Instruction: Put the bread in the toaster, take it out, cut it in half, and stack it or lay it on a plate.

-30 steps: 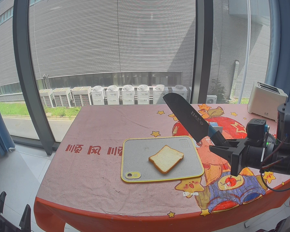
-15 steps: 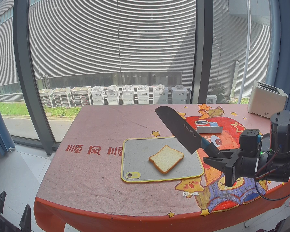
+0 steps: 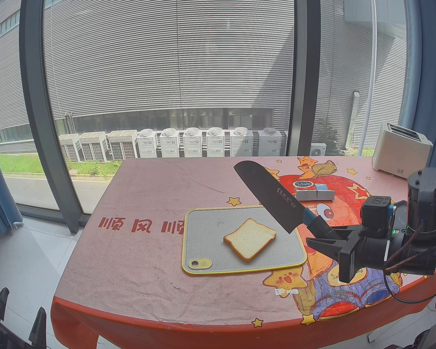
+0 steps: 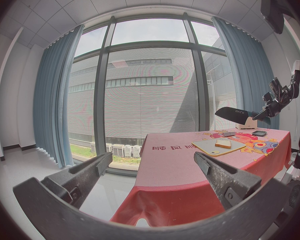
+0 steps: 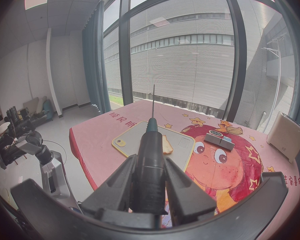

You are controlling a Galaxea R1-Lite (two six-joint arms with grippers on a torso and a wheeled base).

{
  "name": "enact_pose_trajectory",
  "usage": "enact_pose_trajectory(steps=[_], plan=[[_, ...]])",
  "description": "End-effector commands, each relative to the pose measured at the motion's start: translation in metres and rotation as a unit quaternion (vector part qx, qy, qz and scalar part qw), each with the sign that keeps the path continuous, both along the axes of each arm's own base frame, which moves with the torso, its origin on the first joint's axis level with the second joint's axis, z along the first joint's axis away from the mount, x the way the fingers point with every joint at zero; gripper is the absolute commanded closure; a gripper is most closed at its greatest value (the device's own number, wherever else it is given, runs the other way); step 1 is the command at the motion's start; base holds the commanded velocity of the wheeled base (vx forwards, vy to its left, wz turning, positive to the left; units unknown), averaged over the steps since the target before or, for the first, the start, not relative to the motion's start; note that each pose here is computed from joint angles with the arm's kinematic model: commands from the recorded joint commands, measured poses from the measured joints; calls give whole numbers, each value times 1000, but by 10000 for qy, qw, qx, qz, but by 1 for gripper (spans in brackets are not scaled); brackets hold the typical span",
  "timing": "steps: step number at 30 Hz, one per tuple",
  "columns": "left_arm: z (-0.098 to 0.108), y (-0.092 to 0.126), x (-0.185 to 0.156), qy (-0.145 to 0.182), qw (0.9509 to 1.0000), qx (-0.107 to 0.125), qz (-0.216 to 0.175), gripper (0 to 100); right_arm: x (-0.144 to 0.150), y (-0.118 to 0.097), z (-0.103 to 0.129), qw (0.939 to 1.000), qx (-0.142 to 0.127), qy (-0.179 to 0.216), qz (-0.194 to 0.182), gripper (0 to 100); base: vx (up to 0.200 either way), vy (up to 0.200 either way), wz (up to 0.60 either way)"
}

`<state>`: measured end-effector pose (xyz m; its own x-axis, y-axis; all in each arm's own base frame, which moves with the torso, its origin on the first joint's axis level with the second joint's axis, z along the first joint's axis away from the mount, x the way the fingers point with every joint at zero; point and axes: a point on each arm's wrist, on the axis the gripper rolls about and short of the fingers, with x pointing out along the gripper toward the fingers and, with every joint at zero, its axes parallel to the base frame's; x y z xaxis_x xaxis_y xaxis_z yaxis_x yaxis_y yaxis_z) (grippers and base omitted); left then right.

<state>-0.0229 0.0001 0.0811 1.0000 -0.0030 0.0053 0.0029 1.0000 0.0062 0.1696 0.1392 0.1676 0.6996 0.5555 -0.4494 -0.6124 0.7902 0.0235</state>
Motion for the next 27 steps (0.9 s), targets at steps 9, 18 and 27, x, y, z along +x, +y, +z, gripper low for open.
enact_pose_trajectory(steps=[9,18,27], plan=[[-5,0,0,-4,10000,23,15,0,-2,-2,-3,10000,-34,33,-4,100,0,0,0],[-5,0,0,-4,10000,7,15,0,-2,-2,-3,10000,-49,41,-8,100,0,0,0],[-5,0,0,-4,10000,-8,15,0,-3,-2,-7,9999,-101,87,4,100,0,0,0]])
